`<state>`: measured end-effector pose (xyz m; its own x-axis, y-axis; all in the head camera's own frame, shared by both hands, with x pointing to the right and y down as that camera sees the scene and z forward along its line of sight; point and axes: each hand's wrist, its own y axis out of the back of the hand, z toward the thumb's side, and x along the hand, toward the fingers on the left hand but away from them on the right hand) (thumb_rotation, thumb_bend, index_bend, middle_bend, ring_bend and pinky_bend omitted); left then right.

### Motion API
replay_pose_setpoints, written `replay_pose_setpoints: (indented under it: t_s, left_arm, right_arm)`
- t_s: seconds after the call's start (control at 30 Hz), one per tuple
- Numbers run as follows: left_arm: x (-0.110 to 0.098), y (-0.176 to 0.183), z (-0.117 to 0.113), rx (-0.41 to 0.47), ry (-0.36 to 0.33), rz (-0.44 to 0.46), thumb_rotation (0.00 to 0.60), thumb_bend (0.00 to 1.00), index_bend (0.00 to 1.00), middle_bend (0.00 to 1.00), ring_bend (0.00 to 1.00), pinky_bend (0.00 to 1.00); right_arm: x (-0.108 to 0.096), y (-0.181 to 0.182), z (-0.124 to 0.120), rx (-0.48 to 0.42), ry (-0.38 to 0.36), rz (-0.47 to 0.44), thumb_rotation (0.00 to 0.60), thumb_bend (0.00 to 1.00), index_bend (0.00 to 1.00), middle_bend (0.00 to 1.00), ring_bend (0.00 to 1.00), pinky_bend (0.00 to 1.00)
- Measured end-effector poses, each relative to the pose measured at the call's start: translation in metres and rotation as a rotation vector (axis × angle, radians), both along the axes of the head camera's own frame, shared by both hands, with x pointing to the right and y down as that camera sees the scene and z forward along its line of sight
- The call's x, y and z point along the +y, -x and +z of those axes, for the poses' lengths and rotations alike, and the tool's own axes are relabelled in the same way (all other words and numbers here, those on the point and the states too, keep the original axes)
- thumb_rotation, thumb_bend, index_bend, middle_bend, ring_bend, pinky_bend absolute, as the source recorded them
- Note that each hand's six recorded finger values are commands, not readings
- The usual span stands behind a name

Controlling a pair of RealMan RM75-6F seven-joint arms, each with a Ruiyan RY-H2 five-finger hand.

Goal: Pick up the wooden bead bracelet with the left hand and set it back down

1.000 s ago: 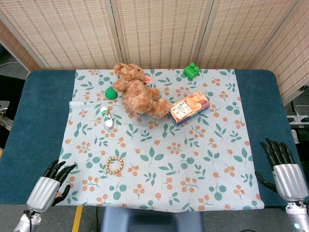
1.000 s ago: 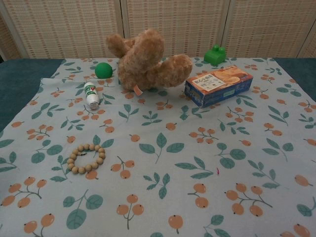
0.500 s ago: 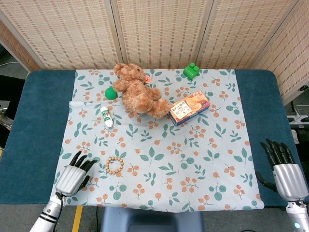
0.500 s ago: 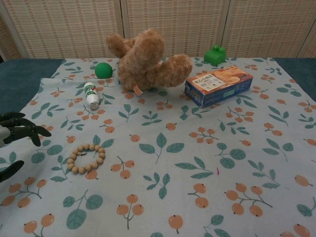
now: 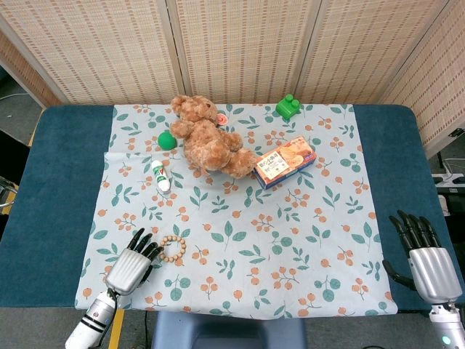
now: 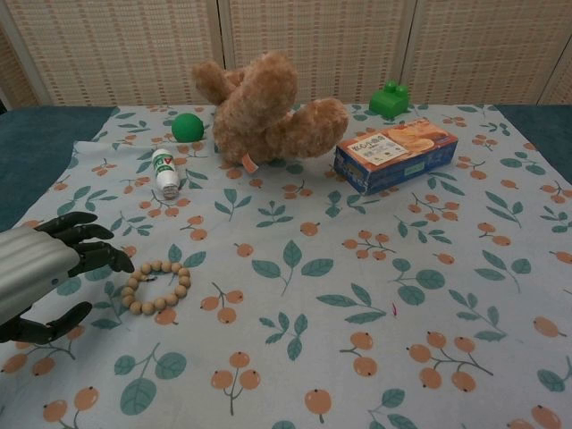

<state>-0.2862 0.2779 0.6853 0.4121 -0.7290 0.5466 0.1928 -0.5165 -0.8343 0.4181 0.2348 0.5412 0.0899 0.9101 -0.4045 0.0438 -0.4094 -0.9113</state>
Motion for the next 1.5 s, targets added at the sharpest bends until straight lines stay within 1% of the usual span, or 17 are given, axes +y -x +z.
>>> replay_pose_setpoints:
  t_s: [0.13, 0.27, 0.57, 0.63, 0.67, 0.77, 0.87, 1.0, 1.07, 1.23, 1.33, 1.4, 1.5]
  left_arm:
    - [-0.001, -0.004, 0.007, -0.03, -0.012, 0.022, 0.6, 0.53, 0.26, 0.35, 0.1, 0.02]
    - [0.001, -0.007, 0.012, -0.063, -0.017, 0.055, 0.6, 0.52, 0.35, 0.39, 0.1, 0.01]
    - [0.005, -0.019, 0.017, -0.108, -0.039, 0.147, 0.6, 0.51, 0.38, 0.39, 0.1, 0.01]
    - [0.006, -0.021, 0.019, -0.123, -0.038, 0.168, 0.6, 0.51, 0.37, 0.39, 0.1, 0.01]
    - [0.006, -0.022, 0.02, -0.126, -0.038, 0.176, 0.6, 0.51, 0.34, 0.39, 0.1, 0.01]
    - [0.006, -0.024, 0.02, -0.119, -0.044, 0.18, 0.6, 0.5, 0.3, 0.38, 0.11, 0.01]
    - [0.004, -0.026, 0.017, -0.103, -0.064, 0.181, 0.6, 0.5, 0.28, 0.38, 0.12, 0.01]
    - [0.001, -0.03, 0.009, -0.072, -0.109, 0.177, 0.6, 0.5, 0.28, 0.38, 0.12, 0.01]
    - [0.001, -0.033, 0.006, -0.059, -0.119, 0.181, 0.6, 0.5, 0.28, 0.38, 0.12, 0.01]
    - [0.007, -0.039, 0.007, -0.047, -0.105, 0.204, 0.6, 0.5, 0.28, 0.38, 0.12, 0.01]
    - [0.008, -0.041, 0.011, -0.037, -0.088, 0.212, 0.6, 0.51, 0.29, 0.34, 0.12, 0.01]
    - [0.007, -0.041, 0.015, -0.032, -0.075, 0.203, 0.6, 0.51, 0.29, 0.31, 0.11, 0.0]
    - [0.006, -0.039, 0.019, -0.029, -0.058, 0.19, 0.6, 0.5, 0.3, 0.31, 0.11, 0.0]
  right_arm:
    - [0.0, -0.001, 0.0, 0.001, 0.0, 0.004, 0.552, 0.24, 0.0, 0.0, 0.0, 0.0]
    - [-0.001, -0.002, 0.0, 0.001, 0.001, 0.006, 0.55, 0.24, 0.0, 0.0, 0.0, 0.0]
    - [0.0, -0.002, -0.002, -0.005, 0.0, 0.007, 0.552, 0.24, 0.0, 0.0, 0.0, 0.0]
    - [0.0, -0.002, -0.002, -0.005, 0.0, 0.006, 0.552, 0.24, 0.0, 0.0, 0.0, 0.0]
    - [0.0, -0.002, -0.002, -0.005, 0.001, 0.006, 0.553, 0.24, 0.0, 0.0, 0.0, 0.0]
    - [0.0, -0.002, -0.002, -0.004, 0.003, 0.008, 0.552, 0.24, 0.0, 0.0, 0.0, 0.0]
    - [0.0, -0.003, -0.002, -0.003, 0.005, 0.009, 0.552, 0.24, 0.0, 0.0, 0.0, 0.0]
    - [0.001, -0.003, -0.001, -0.001, 0.011, 0.009, 0.551, 0.24, 0.0, 0.0, 0.0, 0.0]
    - [0.001, -0.002, -0.001, -0.002, 0.011, 0.01, 0.552, 0.24, 0.0, 0.0, 0.0, 0.0]
    - [0.001, -0.003, -0.003, -0.005, 0.006, 0.013, 0.552, 0.24, 0.0, 0.0, 0.0, 0.0]
    - [0.002, -0.003, -0.004, -0.006, 0.005, 0.012, 0.552, 0.24, 0.0, 0.0, 0.0, 0.0]
    - [0.002, -0.003, -0.004, -0.005, 0.006, 0.012, 0.552, 0.24, 0.0, 0.0, 0.0, 0.0]
    - [0.002, -0.004, -0.004, -0.002, 0.008, 0.015, 0.551, 0.24, 0.0, 0.0, 0.0, 0.0]
